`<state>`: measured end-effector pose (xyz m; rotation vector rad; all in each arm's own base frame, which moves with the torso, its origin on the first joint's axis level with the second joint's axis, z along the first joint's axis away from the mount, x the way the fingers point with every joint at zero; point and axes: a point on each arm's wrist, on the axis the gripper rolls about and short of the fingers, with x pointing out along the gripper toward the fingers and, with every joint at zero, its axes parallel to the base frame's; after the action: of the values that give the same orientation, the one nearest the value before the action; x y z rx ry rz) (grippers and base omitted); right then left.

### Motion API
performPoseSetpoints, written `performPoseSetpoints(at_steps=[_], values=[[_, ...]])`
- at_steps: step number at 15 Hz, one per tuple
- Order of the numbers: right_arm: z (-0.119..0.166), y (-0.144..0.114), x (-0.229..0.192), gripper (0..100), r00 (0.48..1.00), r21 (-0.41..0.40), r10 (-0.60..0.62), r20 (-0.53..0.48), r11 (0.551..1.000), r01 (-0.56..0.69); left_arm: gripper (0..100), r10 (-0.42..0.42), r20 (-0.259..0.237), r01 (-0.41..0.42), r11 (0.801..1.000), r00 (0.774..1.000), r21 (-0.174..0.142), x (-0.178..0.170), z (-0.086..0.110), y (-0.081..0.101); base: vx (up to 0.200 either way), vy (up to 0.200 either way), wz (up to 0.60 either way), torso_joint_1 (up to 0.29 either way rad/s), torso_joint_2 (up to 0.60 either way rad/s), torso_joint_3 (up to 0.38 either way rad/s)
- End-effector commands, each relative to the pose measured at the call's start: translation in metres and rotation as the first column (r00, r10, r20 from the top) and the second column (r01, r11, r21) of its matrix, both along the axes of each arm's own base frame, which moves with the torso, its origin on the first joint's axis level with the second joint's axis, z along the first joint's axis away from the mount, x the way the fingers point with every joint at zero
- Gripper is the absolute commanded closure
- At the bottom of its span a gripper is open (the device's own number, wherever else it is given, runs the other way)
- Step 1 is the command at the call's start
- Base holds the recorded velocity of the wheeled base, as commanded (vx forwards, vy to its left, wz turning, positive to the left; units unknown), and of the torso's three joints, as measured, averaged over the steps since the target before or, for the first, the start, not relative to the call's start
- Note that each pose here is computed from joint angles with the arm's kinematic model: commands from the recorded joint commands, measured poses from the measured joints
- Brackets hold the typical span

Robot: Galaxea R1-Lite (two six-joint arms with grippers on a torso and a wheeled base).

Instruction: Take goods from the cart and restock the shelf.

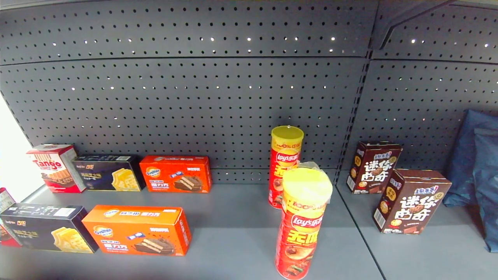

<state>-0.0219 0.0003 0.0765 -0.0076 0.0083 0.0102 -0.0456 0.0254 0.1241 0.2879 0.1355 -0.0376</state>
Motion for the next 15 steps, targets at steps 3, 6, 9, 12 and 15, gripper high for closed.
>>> performPoseSetpoints(at_steps=[3, 6, 9, 12, 15], values=[[0.000, 0.000, 0.000, 0, 1.000, 0.000, 0.001, 0.004, 1.000, -0.001, 0, 0.036, 0.006, -0.036, 0.999, 0.999, 0.000, -0.001, 0.010, -0.002, 0.000, 0.000, 0.00, 0.000, 0.00, 0.000], [0.000, 0.000, 0.000, 0, 1.000, 0.000, 0.001, 0.004, 1.000, -0.001, 0, 0.035, -0.012, -0.034, 0.998, 0.999, 0.050, 0.003, 0.018, -0.003, 0.000, 0.000, 0.00, 0.000, 0.00, 0.000], [0.000, 0.000, 0.000, 0, 1.000, 0.000, 0.001, 0.004, 1.000, -0.001, 0, 0.043, -0.021, -0.041, 0.997, 0.999, 0.064, 0.003, 0.012, -0.004, 0.000, 0.000, 0.00, 0.000, 0.00, 0.000], [0.000, 0.000, 0.000, 0, 1.000, 0.000, 0.001, 0.004, 1.000, -0.001, 0, -0.050, 0.012, 0.050, 0.998, 0.999, -0.029, 0.016, -0.034, -0.001, 0.000, 0.000, 0.00, 0.000, 0.00, 0.000], [0.000, 0.000, 0.000, 0, 1.000, 0.000, 0.001, 0.004, 1.000, -0.001, 0, -0.062, 0.055, 0.069, 0.985, 0.997, -0.157, 0.022, -0.036, 0.005, 0.000, 0.000, 0.00, 0.000, 0.00, 0.000]])
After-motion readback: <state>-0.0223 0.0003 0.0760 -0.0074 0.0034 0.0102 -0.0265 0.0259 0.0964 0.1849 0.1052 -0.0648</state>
